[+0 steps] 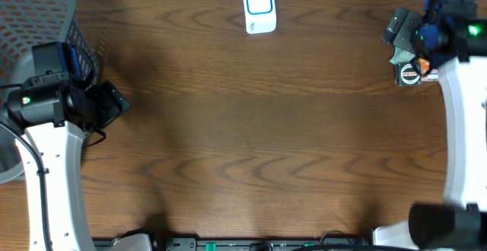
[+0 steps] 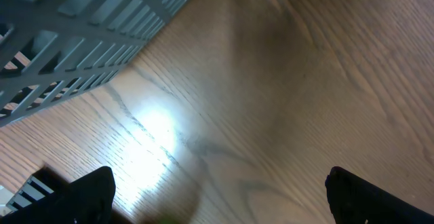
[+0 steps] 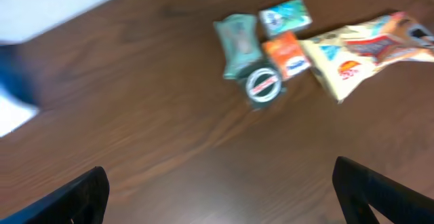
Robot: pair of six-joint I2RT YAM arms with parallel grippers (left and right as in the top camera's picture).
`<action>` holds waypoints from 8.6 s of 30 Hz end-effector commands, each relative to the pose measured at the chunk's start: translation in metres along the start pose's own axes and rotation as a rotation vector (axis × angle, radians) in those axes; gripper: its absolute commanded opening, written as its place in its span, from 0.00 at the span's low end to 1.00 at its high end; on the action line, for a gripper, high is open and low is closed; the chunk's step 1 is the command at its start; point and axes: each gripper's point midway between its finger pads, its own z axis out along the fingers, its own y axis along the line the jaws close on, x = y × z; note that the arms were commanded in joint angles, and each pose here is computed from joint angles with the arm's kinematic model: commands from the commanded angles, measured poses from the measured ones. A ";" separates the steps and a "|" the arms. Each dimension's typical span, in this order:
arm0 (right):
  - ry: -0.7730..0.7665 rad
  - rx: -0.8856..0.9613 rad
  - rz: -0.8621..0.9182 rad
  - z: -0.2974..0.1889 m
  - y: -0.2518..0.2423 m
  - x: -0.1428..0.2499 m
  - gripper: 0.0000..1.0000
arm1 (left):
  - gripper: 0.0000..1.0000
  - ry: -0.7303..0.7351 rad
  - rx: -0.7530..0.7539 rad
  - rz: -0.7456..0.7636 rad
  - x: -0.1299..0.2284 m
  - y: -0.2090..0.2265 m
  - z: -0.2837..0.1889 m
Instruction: Scan the item barcode
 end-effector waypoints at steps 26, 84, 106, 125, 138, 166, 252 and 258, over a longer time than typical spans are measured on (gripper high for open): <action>0.163 -0.056 -0.152 -0.043 -0.041 0.186 0.99 | 0.98 -0.007 -0.015 -0.009 -0.001 0.004 -0.001; -0.429 -0.447 -0.244 -0.046 -0.027 0.197 0.99 | 0.98 -0.007 -0.015 -0.009 -0.001 0.004 -0.001; -0.753 -0.576 -0.325 -0.036 -0.008 0.216 0.99 | 0.97 -0.007 -0.015 -0.009 -0.001 0.004 -0.001; -0.852 -0.528 -0.268 -0.012 -0.014 0.209 0.99 | 0.98 -0.007 -0.015 -0.009 -0.001 0.004 -0.001; -0.779 -0.465 -0.275 0.007 -0.024 0.217 0.99 | 0.98 -0.007 -0.015 -0.009 -0.001 0.004 -0.001; -0.805 -0.404 -0.268 0.007 -0.036 0.210 0.99 | 0.97 -0.007 -0.016 -0.009 -0.001 0.004 -0.001; -0.809 -0.415 -0.304 0.006 -0.031 0.212 0.99 | 0.98 -0.007 -0.015 -0.009 -0.001 0.004 -0.001; -0.808 -0.416 -0.305 0.006 -0.030 0.212 0.99 | 0.98 -0.007 -0.015 -0.009 -0.001 0.004 -0.001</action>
